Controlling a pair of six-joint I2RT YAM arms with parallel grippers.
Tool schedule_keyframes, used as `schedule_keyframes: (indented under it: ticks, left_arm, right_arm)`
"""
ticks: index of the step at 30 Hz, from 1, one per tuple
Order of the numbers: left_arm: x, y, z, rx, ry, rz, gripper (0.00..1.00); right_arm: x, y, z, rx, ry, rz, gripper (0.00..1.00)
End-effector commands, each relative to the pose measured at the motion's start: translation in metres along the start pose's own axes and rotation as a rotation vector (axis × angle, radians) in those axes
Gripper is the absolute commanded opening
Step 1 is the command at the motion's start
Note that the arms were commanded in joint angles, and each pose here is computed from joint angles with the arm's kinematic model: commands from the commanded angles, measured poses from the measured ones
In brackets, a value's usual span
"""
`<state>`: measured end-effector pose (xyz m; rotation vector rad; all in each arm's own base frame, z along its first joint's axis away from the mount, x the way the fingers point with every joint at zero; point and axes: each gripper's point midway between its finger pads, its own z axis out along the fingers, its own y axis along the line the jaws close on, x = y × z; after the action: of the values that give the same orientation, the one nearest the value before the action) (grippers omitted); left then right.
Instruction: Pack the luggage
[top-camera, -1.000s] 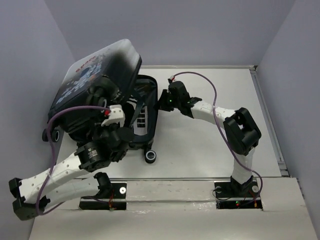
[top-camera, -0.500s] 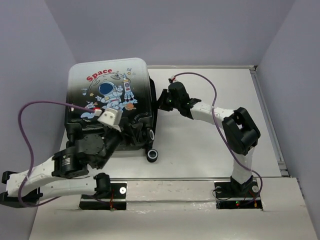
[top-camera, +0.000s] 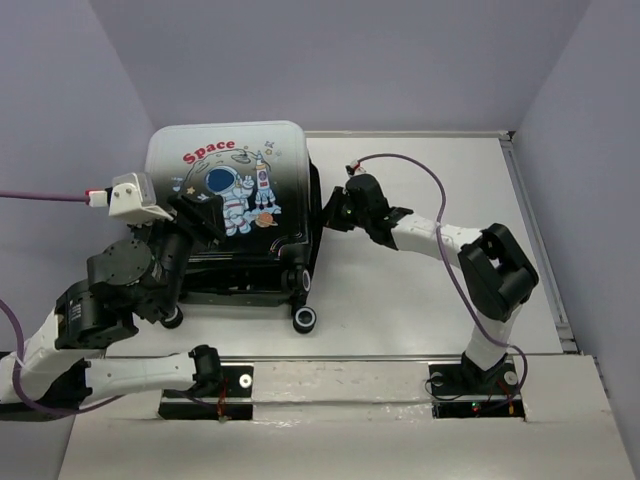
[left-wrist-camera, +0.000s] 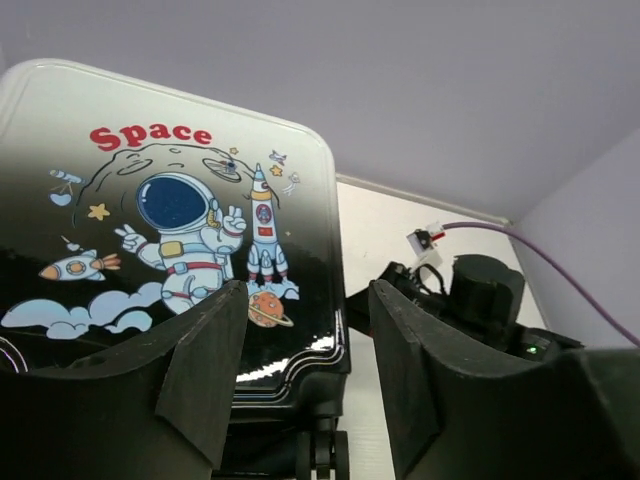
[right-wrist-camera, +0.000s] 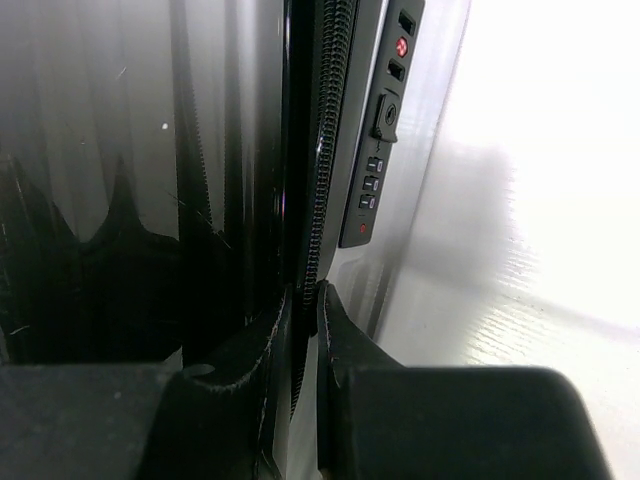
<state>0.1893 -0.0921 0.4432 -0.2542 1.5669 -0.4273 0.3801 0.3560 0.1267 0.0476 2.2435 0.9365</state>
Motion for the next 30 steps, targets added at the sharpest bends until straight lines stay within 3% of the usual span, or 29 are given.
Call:
schedule_keyframes:
  ticks: [1, 3, 5, 8, 9, 10, 13, 14, 15, 16, 17, 19, 20, 23, 25, 27, 30]
  left_arm:
    - [0.029, -0.009, 0.019, -0.032, 0.074, 0.086, 0.65]
    - [0.051, 0.001, 0.053, -0.111, 0.129, 0.160, 0.71]
    - [0.067, -0.008, 0.081, -0.044, 0.187, 0.170, 0.71]
    - [0.053, 0.001, 0.119, -0.011, 0.173, 0.111, 0.72]
    - [0.042, 0.021, 0.132, -0.063, 0.159, 0.096, 0.74]
    - [0.048, 0.019, 0.146, -0.036, 0.198, 0.086, 0.74]
    - [0.043, 0.041, 0.163, -0.058, 0.208, 0.027, 0.71]
    - [0.042, 0.046, 0.164, -0.073, 0.193, 0.005, 0.64]
    - [0.041, 0.054, 0.164, -0.094, 0.180, 0.003, 0.62]
    - [0.038, 0.070, 0.162, -0.134, 0.149, -0.015, 0.62]
    - [0.036, 0.079, 0.161, -0.155, 0.133, -0.024, 0.62]
    - [0.037, 0.101, 0.160, -0.209, 0.112, -0.042, 0.62]
    - [0.046, 0.118, 0.160, -0.245, 0.116, -0.049, 0.62]
    - [0.064, 0.175, 0.153, -0.350, 0.103, -0.128, 0.58]
    - [0.062, 0.201, 0.143, -0.409, 0.044, -0.161, 0.57]
    - [0.087, 0.222, 0.135, -0.465, 0.061, -0.190, 0.57]
    - [0.108, 0.259, 0.121, -0.590, 0.047, -0.216, 0.56]
  right_arm:
    - [-0.012, -0.016, -0.017, 0.003, -0.002, -0.034, 0.07]
    - [-0.020, -0.038, -0.029, 0.029, -0.014, -0.032, 0.07]
    - [-0.028, -0.052, -0.045, 0.051, -0.022, -0.046, 0.07]
    - [-0.042, -0.082, -0.061, 0.084, -0.018, -0.097, 0.07]
    - [-0.050, -0.095, -0.070, 0.112, -0.012, -0.110, 0.07]
    - [-0.056, -0.101, -0.074, 0.119, -0.016, -0.111, 0.07]
    - [-0.076, -0.117, -0.086, 0.118, -0.024, -0.102, 0.08]
    - [-0.077, -0.121, -0.090, 0.124, -0.016, -0.110, 0.15]
    - [-0.079, -0.125, -0.092, 0.135, -0.014, -0.100, 0.28]
    - [-0.086, -0.127, -0.099, 0.155, -0.031, -0.117, 0.52]
    - [-0.088, -0.133, -0.104, 0.175, -0.036, -0.121, 0.62]
    - [-0.100, -0.131, -0.119, 0.196, -0.086, -0.125, 0.72]
    - [-0.099, -0.131, -0.122, 0.204, -0.092, -0.121, 0.72]
    - [-0.110, -0.123, -0.141, 0.205, -0.155, -0.110, 0.66]
    - [-0.113, -0.132, -0.151, 0.258, -0.196, -0.089, 0.32]
    - [-0.115, -0.135, -0.157, 0.286, -0.219, -0.089, 0.11]
    - [-0.106, -0.148, -0.148, 0.313, -0.184, -0.075, 0.07]
